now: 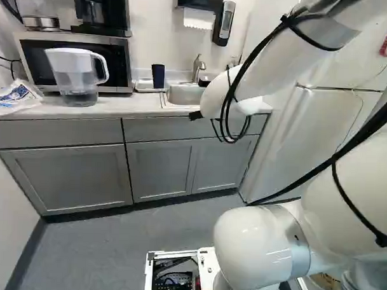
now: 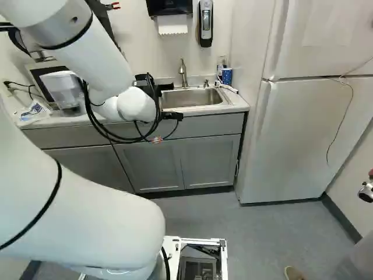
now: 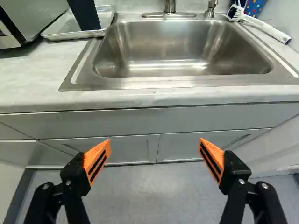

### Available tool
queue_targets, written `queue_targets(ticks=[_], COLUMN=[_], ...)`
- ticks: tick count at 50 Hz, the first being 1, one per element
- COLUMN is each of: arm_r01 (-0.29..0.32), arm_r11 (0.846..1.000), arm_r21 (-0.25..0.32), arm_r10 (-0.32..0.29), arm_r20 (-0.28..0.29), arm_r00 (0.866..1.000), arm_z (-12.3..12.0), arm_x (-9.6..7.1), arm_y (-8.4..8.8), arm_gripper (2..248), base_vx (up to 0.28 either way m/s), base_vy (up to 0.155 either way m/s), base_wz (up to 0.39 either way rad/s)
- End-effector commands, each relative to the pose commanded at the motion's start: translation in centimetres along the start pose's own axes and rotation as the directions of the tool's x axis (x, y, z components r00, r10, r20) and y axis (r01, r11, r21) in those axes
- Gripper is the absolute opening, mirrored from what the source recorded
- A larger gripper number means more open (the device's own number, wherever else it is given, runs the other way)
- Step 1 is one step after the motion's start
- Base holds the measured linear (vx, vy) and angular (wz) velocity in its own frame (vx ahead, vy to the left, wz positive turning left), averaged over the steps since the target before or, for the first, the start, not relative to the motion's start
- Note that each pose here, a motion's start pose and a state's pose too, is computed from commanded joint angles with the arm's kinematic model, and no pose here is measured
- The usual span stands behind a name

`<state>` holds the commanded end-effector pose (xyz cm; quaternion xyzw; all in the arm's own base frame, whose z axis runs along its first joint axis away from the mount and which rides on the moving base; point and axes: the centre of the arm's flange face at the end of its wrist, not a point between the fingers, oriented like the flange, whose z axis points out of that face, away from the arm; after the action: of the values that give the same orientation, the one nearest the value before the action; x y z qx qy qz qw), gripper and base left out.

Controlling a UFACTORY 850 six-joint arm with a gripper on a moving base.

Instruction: Rinse the cup and place it in the tray

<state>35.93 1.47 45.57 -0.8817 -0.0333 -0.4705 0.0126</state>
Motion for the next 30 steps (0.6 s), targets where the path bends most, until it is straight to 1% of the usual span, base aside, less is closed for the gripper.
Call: queue_targets(ticks=[15, 30], arm_r01=[-0.015, -0.026], arm_r11=[1.0, 1.0], arm_r21=[-0.007, -0.017], arm_r10=[0.014, 0.023], arm_r20=[-0.071, -0.13], arm_r00=[0.997, 0.991], arm_z=[-0.2, -0.6], arm_x=[-3.4, -6.3], arm_y=[0.2, 0.4], arm_gripper=[247, 247], base_vx=[0.0, 0.0], base_vy=[0.0, 0.0], base_wz=[0.0, 0.0])
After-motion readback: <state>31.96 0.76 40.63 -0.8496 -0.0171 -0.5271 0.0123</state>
